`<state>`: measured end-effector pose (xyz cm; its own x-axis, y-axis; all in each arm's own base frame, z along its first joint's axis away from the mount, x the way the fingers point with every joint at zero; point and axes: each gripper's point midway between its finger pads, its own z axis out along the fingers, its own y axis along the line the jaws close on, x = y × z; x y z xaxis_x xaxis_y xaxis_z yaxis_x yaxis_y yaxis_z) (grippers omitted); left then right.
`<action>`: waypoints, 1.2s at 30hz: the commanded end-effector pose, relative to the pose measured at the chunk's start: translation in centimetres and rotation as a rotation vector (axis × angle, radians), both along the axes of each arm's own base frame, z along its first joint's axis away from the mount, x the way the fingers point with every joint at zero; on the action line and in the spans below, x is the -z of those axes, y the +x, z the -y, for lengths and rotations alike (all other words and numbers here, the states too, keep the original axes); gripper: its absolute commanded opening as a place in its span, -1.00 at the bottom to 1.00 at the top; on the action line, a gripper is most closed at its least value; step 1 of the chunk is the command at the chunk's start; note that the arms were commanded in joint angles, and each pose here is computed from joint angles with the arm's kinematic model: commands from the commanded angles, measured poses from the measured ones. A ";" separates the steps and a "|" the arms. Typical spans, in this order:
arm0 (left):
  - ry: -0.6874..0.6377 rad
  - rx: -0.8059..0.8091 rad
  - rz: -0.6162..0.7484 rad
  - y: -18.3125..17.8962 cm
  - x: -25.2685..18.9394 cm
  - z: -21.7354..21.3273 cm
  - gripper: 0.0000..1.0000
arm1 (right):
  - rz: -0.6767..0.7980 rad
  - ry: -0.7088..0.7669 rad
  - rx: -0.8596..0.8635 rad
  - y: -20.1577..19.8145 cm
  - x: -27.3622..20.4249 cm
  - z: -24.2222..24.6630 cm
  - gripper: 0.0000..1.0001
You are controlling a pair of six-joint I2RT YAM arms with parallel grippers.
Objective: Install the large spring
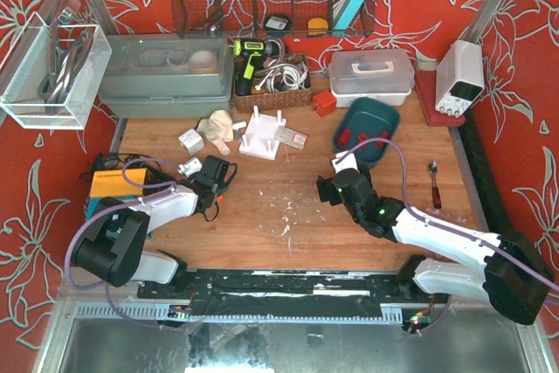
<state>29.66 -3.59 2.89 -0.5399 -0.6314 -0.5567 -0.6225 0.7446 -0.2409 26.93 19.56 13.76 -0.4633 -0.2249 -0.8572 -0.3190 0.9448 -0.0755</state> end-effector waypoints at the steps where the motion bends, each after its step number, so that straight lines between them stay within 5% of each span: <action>1: 0.023 -0.057 0.042 0.8 -0.8 -1.0 -0.14 | 0.022 -0.004 0.022 0.2 -0.9 0.2 0.95; 7: 0.021 -0.046 0.081 1.0 -2.5 -1.0 0.54 | 0.035 -0.002 0.047 0.4 -1.0 0.5 0.95; 12: 0.019 0.008 0.141 1.7 -5.6 -0.5 0.87 | 0.068 -0.005 0.109 0.9 -1.4 1.4 0.98; 21: -0.081 0.529 0.463 3.8 -13.4 8.1 1.00 | 0.075 -0.089 0.161 2.7 -3.5 0.8 0.98; 26: -0.114 0.760 0.594 2.0 -14.6 12.8 1.00 | 0.058 -0.201 -0.042 4.0 -5.3 -3.2 0.98; 33: -0.094 0.874 0.656 -1.0 -12.3 14.3 1.00 | 0.002 -0.287 -0.229 7.4 -4.6 -6.2 0.94; 36: -0.109 0.888 0.728 -2.0 -13.7 14.3 1.00 | -0.099 -0.264 -0.296 9.5 -2.4 -6.9 0.77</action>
